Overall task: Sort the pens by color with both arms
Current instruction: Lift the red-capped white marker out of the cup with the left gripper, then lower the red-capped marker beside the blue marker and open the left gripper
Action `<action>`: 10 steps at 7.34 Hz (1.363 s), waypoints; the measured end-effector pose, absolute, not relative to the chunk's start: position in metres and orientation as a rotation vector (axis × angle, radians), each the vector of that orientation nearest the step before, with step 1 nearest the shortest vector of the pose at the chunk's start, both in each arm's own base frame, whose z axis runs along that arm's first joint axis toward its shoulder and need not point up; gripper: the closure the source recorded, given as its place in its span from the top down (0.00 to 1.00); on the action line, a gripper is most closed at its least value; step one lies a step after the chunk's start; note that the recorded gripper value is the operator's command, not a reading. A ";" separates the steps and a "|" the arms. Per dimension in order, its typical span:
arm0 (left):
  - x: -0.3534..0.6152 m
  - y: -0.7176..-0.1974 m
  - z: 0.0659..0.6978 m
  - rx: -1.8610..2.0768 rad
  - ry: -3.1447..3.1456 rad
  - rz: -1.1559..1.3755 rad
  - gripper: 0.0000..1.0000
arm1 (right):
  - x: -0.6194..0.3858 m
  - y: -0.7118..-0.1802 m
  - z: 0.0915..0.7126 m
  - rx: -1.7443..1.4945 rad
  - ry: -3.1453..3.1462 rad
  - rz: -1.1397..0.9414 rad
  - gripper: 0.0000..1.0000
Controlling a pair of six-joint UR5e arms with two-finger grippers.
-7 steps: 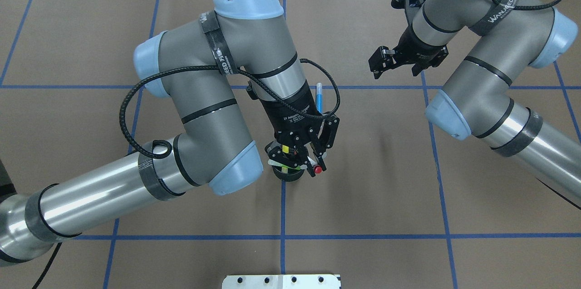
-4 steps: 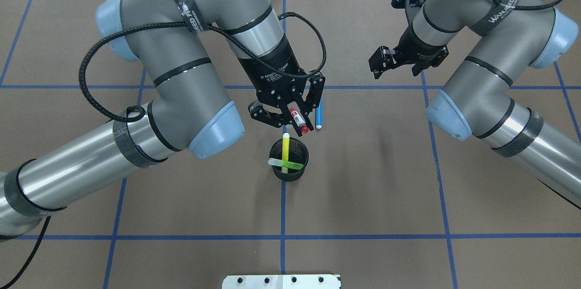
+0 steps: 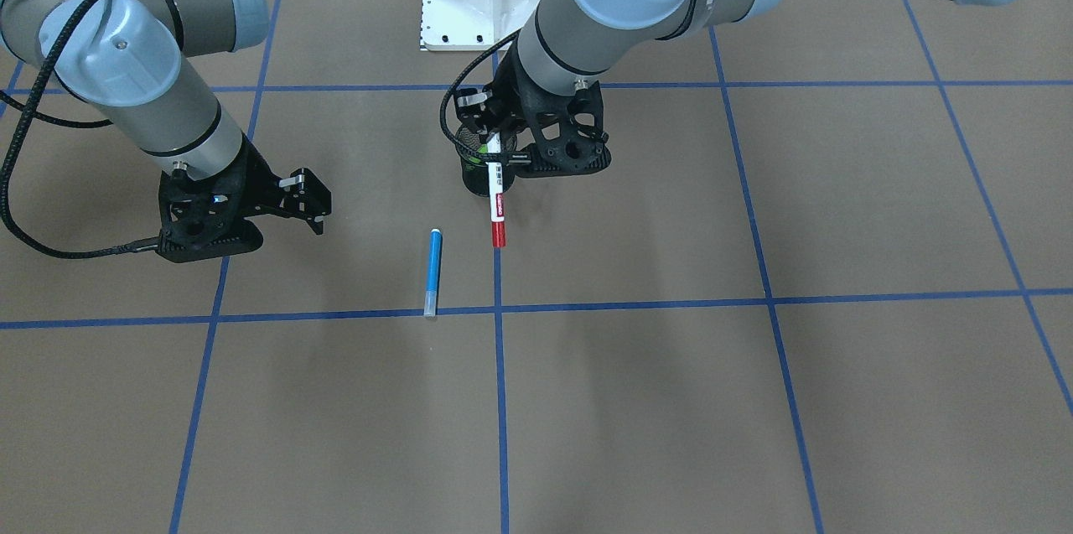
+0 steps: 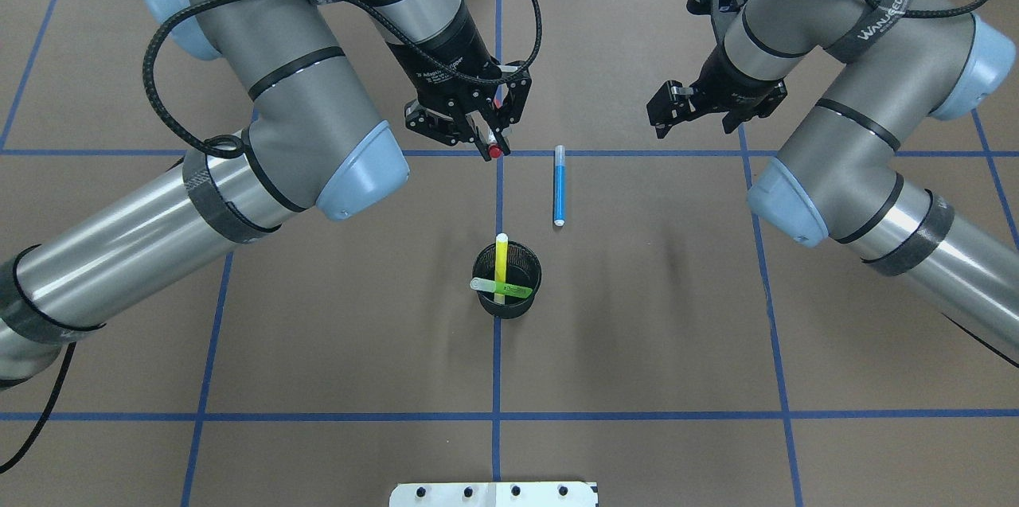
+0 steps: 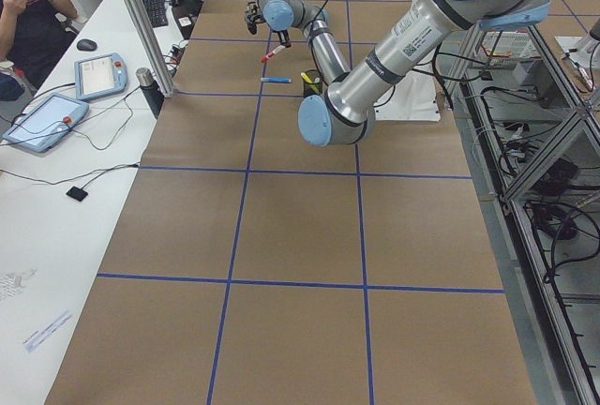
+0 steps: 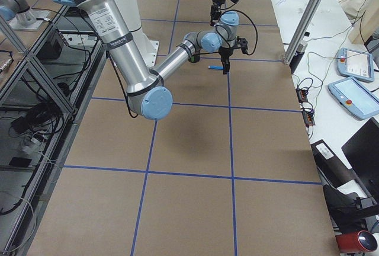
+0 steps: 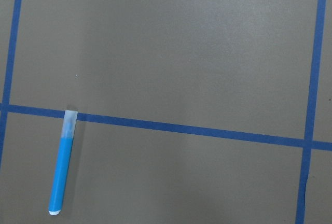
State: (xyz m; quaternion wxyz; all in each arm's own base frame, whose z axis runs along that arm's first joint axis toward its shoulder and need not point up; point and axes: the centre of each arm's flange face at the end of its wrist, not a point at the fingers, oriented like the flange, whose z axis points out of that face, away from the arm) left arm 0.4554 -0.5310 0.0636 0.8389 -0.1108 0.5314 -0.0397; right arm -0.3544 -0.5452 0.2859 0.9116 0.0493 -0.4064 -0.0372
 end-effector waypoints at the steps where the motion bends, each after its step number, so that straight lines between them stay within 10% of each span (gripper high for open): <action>1: 0.463 -0.548 0.075 -0.165 1.127 -0.090 0.24 | -0.354 -0.545 0.286 0.101 -0.838 -0.076 0.99; 10: 0.592 -0.573 0.135 0.033 1.071 -0.019 0.20 | -0.351 -0.543 0.284 0.099 -0.844 -0.060 0.99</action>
